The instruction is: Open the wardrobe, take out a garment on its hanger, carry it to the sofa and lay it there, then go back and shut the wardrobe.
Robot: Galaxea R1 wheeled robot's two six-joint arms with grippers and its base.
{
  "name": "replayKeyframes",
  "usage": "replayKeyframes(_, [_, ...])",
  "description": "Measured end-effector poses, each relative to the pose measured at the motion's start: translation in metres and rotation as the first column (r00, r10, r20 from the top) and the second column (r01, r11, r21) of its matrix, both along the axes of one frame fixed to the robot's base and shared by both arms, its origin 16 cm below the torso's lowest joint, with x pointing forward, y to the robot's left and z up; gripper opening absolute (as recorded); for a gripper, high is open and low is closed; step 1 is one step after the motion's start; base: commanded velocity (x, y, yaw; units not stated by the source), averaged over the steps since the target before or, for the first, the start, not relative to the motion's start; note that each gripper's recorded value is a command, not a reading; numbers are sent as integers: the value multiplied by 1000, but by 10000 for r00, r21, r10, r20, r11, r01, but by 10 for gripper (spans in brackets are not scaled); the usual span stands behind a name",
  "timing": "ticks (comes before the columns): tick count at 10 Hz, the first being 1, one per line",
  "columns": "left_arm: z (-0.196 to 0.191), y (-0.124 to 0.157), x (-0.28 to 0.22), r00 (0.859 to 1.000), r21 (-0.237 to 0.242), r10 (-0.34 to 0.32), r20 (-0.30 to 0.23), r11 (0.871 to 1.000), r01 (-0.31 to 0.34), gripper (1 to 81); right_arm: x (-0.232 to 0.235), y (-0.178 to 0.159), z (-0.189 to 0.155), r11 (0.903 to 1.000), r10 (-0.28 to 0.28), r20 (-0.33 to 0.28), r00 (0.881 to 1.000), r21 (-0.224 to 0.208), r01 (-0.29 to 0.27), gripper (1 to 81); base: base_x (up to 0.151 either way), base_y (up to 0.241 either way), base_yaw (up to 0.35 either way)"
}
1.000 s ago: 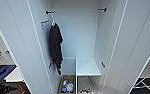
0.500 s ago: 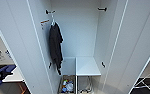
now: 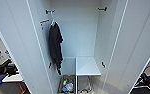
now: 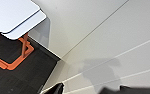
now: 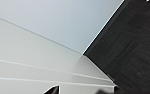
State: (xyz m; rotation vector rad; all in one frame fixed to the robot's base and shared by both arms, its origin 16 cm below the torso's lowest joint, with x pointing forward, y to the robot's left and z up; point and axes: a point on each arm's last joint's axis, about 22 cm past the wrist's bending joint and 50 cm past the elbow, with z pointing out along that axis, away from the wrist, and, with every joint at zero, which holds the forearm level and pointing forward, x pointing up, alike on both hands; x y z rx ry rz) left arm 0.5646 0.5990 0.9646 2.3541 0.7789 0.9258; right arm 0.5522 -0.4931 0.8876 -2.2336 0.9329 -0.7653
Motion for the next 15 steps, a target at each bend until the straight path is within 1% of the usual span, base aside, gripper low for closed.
replayKeyframes(1, [-8,-33,14,9990,-292,-443,-103,9986,440,811,5,40,-3,9975,448,-61,9990,547,-444,811,0,0,0])
replayKeyframes(2, [-18,-63,24,9960,-563,-851,-262,9949,835,811,6,74,-11,9918,850,-155,9963,968,-831,811,0,0,0])
replayKeyframes(3, [-31,-91,31,9920,-848,-1182,-442,9898,1142,811,7,99,-20,9865,1080,-132,9941,1253,-1055,811,0,0,0])
replayKeyframes(4, [-46,-114,37,9902,-1023,-1300,-503,9869,1243,811,10,128,-25,9786,1361,-131,9906,1575,-1324,811,0,0,0])
replayKeyframes(6, [-64,-142,42,9888,-1264,-1401,-517,9831,1327,811,3,185,-50,9585,1785,-247,9836,2303,-1682,811,0,0,0])
replayKeyframes(7, [-72,-163,49,9875,-1376,-1518,-427,9799,1447,811,-15,230,-70,9371,2384,-492,9699,2740,-2164,811,0,0,0])
replayKeyframes(8, [-87,-194,51,9816,-1581,-1843,-502,9719,1744,811,-25,270,-78,9150,2595,-340,9652,3284,-2344,811,0,0,0])
replayKeyframes(9, [-114,-247,37,9560,-2046,-2755,-1010,9461,2511,811,-51,335,-80,8634,3454,-258,9381,4004,-3068,811,0,0,0])
replayKeyframes(10, [-141,-327,9,9010,-2884,-4097,-1428,8880,3581,811,-71,365,-83,8322,4141,-279,9098,4166,-3659,811,0,0,0])
replayKeyframes(11, [-152,-378,1,8866,-3371,-4450,-1264,8598,3835,811,-82,365,-99,8352,4186,-470,9069,4122,-3641,811,0,0,0])
replayKeyframes(12, [-168,-376,-24,8603,-3613,-4780,-1771,8447,3949,811,-89,340,-126,8644,3896,-870,9169,3781,-3314,811,0,0,0])
replayKeyframes(13, [-202,-342,-44,8679,-3282,-4400,-2304,8748,3564,811,-100,322,-150,8833,3753,-1190,9192,3465,-3158,811,0,0,0])
replayKeyframes(14, [-237,-322,-74,8615,-3055,-4216,-2832,8911,3356,811,-115,316,-171,8915,3765,-1445,9151,3252,-3154,811,0,0,0])
replayKeyframes(15, [-270,-324,-107,8431,-2972,-4349,-3163,8894,3473,811,-135,315,-196,8954,3843,-1740,9067,3095,-3202,811,0,0,0])
